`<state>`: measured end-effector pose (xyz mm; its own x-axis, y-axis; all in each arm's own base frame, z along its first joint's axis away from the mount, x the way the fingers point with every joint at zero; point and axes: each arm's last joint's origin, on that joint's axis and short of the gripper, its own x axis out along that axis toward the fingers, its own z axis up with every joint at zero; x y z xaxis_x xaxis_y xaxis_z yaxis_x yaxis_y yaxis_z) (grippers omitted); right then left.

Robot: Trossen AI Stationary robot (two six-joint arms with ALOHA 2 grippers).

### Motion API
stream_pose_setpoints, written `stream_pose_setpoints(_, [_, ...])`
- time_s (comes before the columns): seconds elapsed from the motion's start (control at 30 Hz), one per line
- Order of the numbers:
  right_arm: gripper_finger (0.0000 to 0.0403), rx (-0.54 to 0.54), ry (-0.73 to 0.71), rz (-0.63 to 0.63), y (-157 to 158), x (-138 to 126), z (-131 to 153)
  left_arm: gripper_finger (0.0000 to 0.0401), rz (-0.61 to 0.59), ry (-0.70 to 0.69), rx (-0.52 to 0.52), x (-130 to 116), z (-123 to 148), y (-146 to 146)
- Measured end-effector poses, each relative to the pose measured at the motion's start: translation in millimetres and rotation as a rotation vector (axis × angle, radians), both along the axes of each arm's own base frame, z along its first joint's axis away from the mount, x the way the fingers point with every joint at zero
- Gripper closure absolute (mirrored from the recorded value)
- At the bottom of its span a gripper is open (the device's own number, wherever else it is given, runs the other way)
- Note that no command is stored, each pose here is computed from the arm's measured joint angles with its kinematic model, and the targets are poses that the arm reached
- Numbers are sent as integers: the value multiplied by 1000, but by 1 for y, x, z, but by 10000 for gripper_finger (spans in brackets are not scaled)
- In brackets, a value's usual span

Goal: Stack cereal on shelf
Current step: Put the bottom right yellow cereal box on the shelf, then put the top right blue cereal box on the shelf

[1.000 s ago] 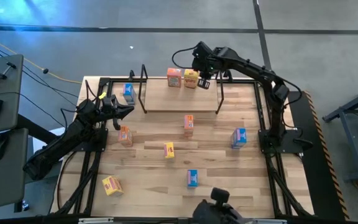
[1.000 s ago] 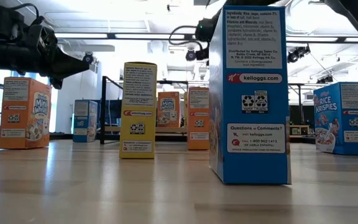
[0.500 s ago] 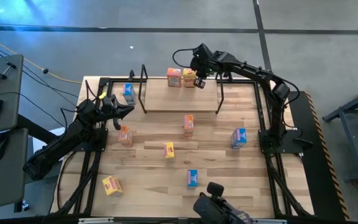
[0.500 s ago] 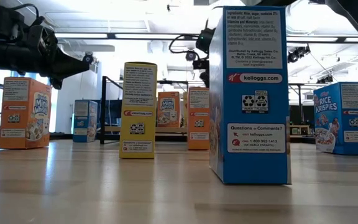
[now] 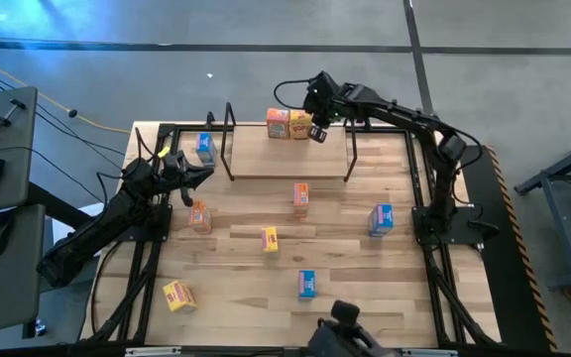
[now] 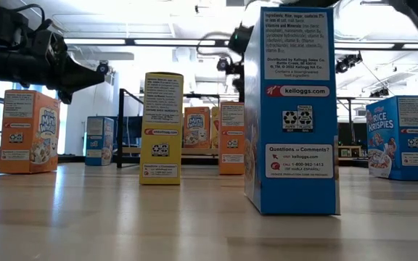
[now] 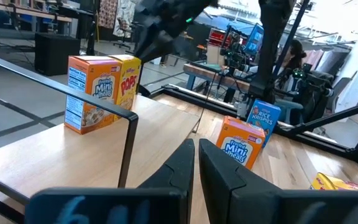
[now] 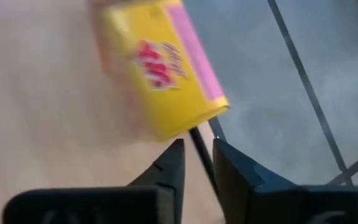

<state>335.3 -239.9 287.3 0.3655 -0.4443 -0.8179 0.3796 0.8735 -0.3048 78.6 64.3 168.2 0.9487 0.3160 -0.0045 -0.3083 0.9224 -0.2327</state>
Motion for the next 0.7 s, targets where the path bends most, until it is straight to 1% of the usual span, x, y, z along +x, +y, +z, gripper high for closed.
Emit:
stream_pose_setpoints(0.1, [299, 26, -18, -6, 23, -3, 17, 385, 7, 0, 0, 0, 0, 0])
stream_pose_setpoints(0.27, [234, 131, -49, -95, 77, -15, 48, 385, 8, 1, 3, 0, 0, 0])
stream_pose_setpoints(0.37, [193, 207, -22, -204, 113, -25, 57, 385, 8, 3, 7, 0, 0, 0])
stream_pose_setpoints(0.47, [157, 276, 36, -362, 151, -38, 63, 385, 8, 5, 5, 0, 0, 0])
stream_pose_setpoints(0.57, [137, 284, 128, -506, 187, -54, 65, 385, 8, 12, -1, 0, -1, 0])
stream_pose_setpoints(0.6, [135, 288, 128, -545, 197, -57, 66, 385, 8, 17, -4, 0, -2, 0])
stream_pose_setpoints(0.63, [134, 291, 93, -564, 207, -59, 67, 385, 8, 21, -4, 0, -2, 0])
stream_pose_setpoints(0.7, [132, 337, 21, -579, 223, -69, 66, 385, 8, 22, -1, 0, -2, 0])
